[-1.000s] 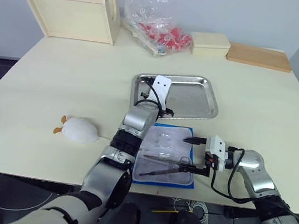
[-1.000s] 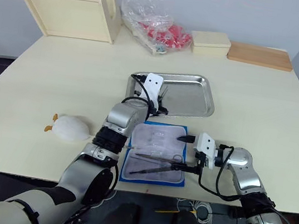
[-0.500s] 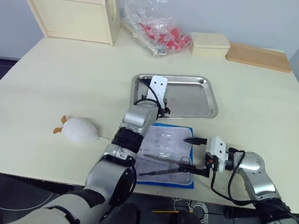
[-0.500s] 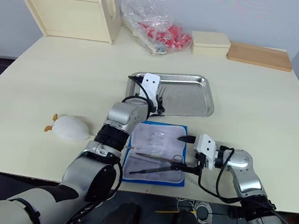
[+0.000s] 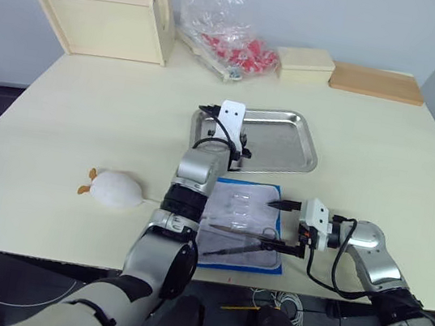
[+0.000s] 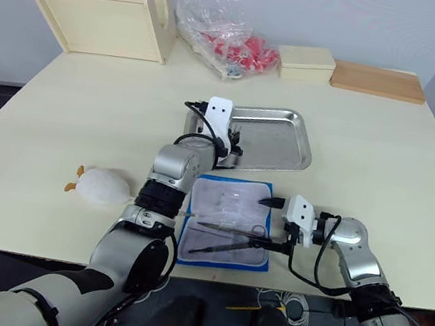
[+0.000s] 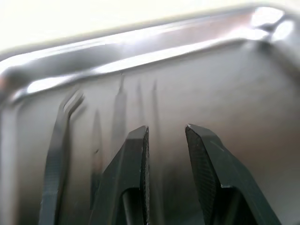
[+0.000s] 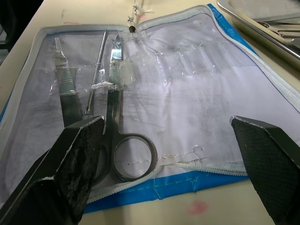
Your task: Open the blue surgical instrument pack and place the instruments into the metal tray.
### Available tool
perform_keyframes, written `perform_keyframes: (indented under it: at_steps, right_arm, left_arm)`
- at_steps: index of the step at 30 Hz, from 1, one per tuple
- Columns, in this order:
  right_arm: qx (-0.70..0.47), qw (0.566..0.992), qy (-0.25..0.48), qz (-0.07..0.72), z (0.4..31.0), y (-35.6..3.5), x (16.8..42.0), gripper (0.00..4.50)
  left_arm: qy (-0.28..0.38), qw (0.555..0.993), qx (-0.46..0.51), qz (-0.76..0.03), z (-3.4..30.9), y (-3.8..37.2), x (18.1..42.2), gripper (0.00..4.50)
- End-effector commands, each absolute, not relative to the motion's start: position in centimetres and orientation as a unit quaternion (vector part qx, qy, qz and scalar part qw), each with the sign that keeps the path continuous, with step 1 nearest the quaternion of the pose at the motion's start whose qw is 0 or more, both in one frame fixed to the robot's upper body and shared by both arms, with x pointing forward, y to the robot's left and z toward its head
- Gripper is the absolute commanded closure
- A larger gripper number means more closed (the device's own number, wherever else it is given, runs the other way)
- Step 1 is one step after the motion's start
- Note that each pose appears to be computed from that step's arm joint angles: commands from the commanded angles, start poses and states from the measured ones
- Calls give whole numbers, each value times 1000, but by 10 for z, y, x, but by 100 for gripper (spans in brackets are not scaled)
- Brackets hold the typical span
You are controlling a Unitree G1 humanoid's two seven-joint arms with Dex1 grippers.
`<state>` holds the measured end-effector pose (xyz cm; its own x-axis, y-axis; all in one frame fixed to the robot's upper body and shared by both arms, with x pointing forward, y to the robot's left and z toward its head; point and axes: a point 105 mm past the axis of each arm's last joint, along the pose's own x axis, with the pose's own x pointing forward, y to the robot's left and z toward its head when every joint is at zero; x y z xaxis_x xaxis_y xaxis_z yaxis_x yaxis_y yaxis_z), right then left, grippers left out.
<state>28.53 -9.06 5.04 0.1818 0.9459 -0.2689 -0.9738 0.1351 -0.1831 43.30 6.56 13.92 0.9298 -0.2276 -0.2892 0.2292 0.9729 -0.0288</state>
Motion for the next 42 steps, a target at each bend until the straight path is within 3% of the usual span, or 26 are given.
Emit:
perform_keyframes:
  at_steps: [1,7,17,20,21,22,25,28,32,42]
  right_arm:
    - [-175,733,164,637,-2,-110,266,0]
    - [-176,734,164,636,-2,-110,267,0]
    - [-171,739,164,631,-2,-111,267,0]
    - [-170,741,163,629,-2,-112,267,0]
    - [-170,742,164,628,-2,-112,267,0]
    - [-169,742,164,628,-2,-112,267,0]
    - [-169,742,163,628,-2,-111,266,0]
    - [-167,742,162,629,-2,-111,266,0]
    - [-167,740,162,631,-1,-112,266,0]
    - [-166,739,154,634,2,-109,268,0]
  left_arm:
    - [65,977,2,-202,174,50,425,317]
    - [-19,932,-24,-362,198,37,388,317]
    - [7,863,28,-504,181,59,328,317]
    - [15,827,66,-558,174,75,302,272]
    - [18,815,83,-574,172,81,294,204]
    - [20,802,98,-589,171,86,287,190]
    - [30,773,117,-623,170,99,270,76]
    - [39,754,134,-642,169,109,259,2]
    - [69,719,158,-674,160,134,239,2]
    - [76,700,174,-689,148,152,230,2]
